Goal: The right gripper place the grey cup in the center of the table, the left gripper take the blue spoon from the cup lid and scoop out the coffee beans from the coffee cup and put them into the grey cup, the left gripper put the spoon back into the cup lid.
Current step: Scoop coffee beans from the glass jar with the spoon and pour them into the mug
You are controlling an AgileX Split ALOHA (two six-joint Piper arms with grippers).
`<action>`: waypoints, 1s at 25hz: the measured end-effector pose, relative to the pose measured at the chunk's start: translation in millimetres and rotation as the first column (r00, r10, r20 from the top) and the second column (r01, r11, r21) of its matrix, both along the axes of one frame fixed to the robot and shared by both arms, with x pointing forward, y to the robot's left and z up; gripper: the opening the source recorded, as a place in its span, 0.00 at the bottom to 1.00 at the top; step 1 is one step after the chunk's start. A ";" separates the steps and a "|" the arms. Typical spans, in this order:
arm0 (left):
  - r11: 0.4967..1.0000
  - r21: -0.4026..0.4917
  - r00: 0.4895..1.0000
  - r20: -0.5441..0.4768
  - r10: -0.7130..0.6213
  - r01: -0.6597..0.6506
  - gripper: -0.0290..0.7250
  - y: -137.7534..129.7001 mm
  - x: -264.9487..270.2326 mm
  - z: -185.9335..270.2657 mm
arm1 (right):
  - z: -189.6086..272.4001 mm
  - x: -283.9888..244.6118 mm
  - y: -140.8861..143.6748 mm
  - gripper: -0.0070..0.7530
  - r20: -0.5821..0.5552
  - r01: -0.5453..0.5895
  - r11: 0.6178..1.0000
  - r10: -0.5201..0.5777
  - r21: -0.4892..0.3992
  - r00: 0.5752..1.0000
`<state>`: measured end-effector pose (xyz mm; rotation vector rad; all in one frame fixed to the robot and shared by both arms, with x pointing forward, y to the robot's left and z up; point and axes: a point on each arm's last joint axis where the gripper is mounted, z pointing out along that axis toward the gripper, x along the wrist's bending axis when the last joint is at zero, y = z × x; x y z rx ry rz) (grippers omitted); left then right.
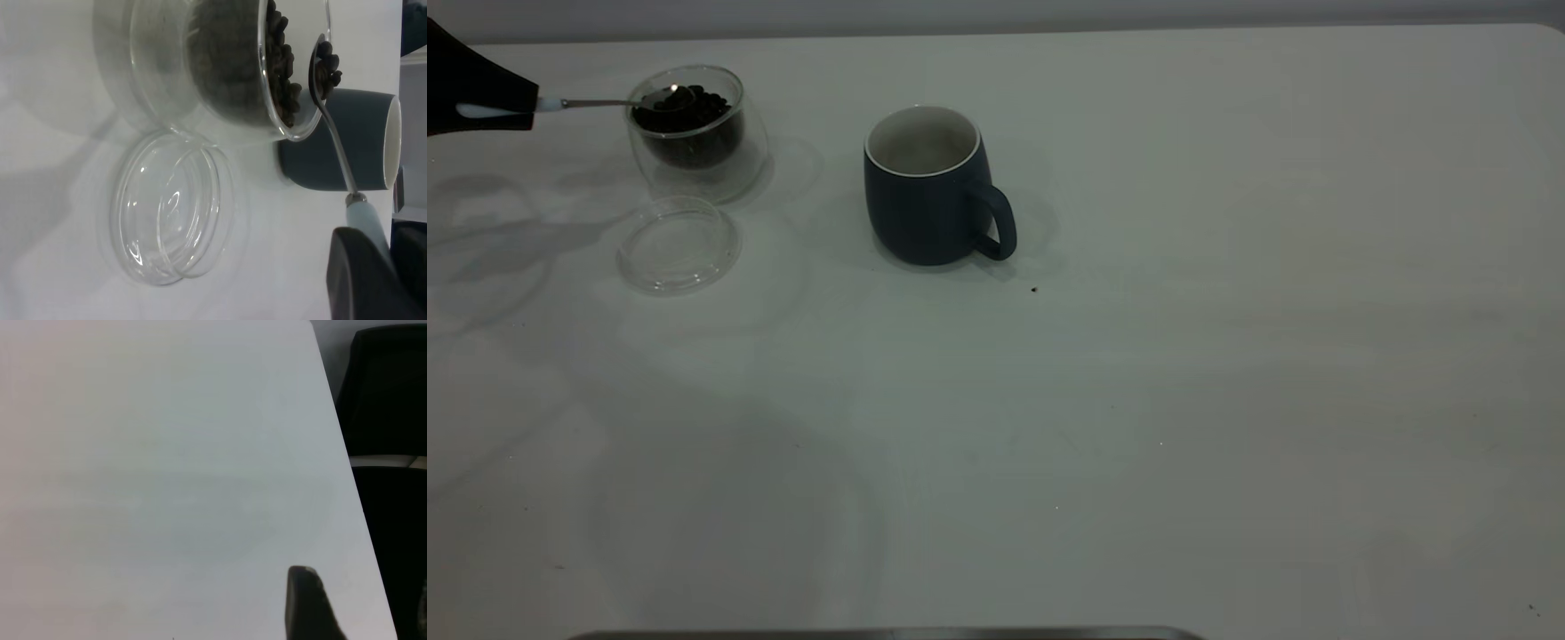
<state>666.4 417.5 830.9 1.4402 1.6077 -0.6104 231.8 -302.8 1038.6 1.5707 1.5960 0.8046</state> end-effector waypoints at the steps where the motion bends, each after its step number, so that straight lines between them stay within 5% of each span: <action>1: 1.000 -0.004 1.000 0.001 0.005 -0.005 0.21 -0.1 0.4 0.3 | 0.0 0.0 0.0 0.49 0.000 0.000 1.000 0.000 0.000 1.000; 25: 0.997 -0.062 0.998 -0.042 0.042 -0.045 0.21 -16.4 8.1 3.7 | 0.0 0.0 0.0 0.49 0.000 0.000 1.000 0.000 0.000 1.000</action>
